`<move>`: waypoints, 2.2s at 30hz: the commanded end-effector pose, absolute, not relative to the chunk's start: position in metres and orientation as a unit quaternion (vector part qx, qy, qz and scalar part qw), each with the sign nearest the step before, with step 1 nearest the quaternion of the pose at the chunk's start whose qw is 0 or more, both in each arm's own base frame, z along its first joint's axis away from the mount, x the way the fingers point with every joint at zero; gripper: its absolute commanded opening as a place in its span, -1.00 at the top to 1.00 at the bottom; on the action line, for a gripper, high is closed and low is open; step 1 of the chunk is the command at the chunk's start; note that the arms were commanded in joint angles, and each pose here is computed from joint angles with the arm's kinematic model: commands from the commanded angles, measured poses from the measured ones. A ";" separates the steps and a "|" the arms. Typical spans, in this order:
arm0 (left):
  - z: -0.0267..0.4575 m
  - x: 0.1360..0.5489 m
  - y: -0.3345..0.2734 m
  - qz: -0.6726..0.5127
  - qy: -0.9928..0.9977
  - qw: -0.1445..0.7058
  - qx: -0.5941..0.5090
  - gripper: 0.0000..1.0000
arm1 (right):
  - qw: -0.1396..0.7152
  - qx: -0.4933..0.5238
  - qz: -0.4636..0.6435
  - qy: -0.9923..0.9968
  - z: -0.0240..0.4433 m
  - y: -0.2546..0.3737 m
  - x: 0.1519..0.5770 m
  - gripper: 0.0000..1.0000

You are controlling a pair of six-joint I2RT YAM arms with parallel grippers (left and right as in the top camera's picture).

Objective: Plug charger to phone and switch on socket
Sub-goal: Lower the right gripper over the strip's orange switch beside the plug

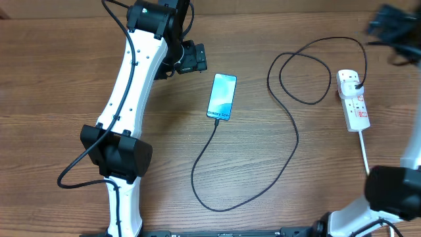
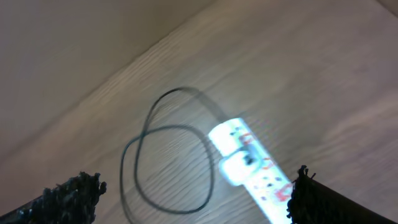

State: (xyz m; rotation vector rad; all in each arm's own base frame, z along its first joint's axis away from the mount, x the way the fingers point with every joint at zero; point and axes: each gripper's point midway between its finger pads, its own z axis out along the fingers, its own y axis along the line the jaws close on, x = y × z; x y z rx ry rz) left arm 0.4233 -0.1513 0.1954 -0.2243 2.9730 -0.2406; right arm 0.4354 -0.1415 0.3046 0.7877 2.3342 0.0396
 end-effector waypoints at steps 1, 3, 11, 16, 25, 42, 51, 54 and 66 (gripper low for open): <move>0.191 0.424 -0.152 -0.071 0.993 0.074 -0.063 -0.99 | 0.357 0.320 0.115 0.870 0.321 -0.174 0.422 -1.00; 0.191 0.424 -0.152 -0.071 0.993 0.074 -0.063 -1.00 | 0.371 0.318 0.152 0.859 0.325 -0.193 0.414 -1.00; 0.191 0.424 -0.152 -0.071 0.993 0.074 -0.063 -0.99 | 0.361 0.322 0.171 0.858 0.280 -0.234 0.396 -1.00; 0.191 0.424 -0.152 -0.071 0.993 0.074 -0.063 -0.99 | 0.359 0.302 0.190 0.862 0.232 -0.224 0.415 -1.00; 0.191 0.424 -0.152 -0.071 0.993 0.074 -0.063 -0.99 | 0.342 0.276 0.189 0.878 0.169 -0.194 0.430 -1.00; 0.191 0.424 -0.152 -0.071 0.993 0.074 -0.063 -1.00 | 0.302 0.315 0.151 0.887 0.107 -0.192 0.417 -1.00; 0.191 0.424 -0.152 -0.071 0.993 0.074 -0.063 -1.00 | 0.289 0.317 0.160 0.889 0.082 -0.185 0.411 -1.00; 0.191 0.424 -0.152 -0.071 0.993 0.074 -0.063 -1.00 | 0.294 0.309 0.161 0.890 0.079 -0.181 0.414 -1.00; 0.191 0.424 -0.152 -0.071 0.993 0.074 -0.063 -1.00 | 0.299 0.281 0.147 0.900 0.074 -0.162 0.430 -1.00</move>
